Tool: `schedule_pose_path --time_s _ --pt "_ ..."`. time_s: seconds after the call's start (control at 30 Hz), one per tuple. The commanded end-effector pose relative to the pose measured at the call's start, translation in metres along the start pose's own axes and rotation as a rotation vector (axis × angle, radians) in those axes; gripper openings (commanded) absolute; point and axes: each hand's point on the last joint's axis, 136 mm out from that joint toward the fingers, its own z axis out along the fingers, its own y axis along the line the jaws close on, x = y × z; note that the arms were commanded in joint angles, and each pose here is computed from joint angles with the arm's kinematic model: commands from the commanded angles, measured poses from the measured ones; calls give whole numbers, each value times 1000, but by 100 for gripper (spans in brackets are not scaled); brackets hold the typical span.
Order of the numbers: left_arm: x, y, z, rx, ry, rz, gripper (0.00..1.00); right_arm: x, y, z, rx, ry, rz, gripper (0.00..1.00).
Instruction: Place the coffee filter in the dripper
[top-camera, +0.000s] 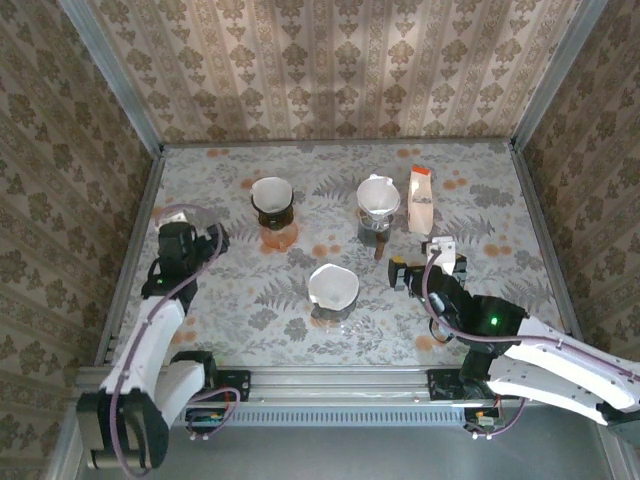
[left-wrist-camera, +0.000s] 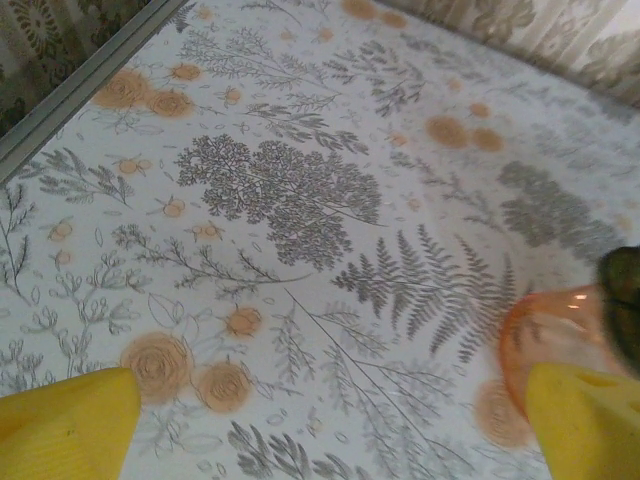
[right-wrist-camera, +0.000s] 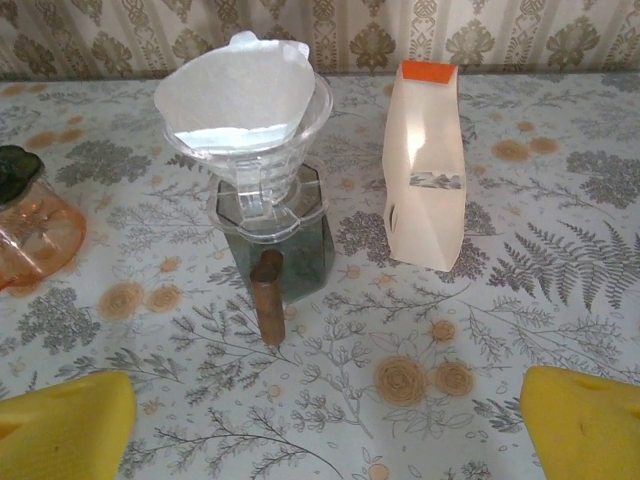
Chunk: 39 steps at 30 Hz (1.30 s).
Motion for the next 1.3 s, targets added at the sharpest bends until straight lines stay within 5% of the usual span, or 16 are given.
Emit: schedule_pose_path --time_s 0.0,0.4,0.5,0.7,0.77,0.83,0.9,1.27 --pt "-18 4 20 -41 -100 131 100 -6 -5 1 18 -48 23 100" --pt "-5 10 78 -111 -192 401 100 -2 -13 1 30 -63 26 100" --pt "-12 8 81 -81 -237 393 100 -1 -13 3 32 -63 20 100" --pt "-10 10 97 3 -148 334 100 -2 -22 5 98 -64 38 100" --pt "-2 3 96 59 -225 338 100 -1 -23 6 107 -60 31 100" --pt "4 4 91 -9 -345 378 100 0 -22 8 109 -56 23 100" --pt "8 10 98 -30 -245 346 100 0 -22 10 114 -55 15 100" --pt "4 13 97 -58 -277 349 100 -14 -59 19 259 -50 96 100"
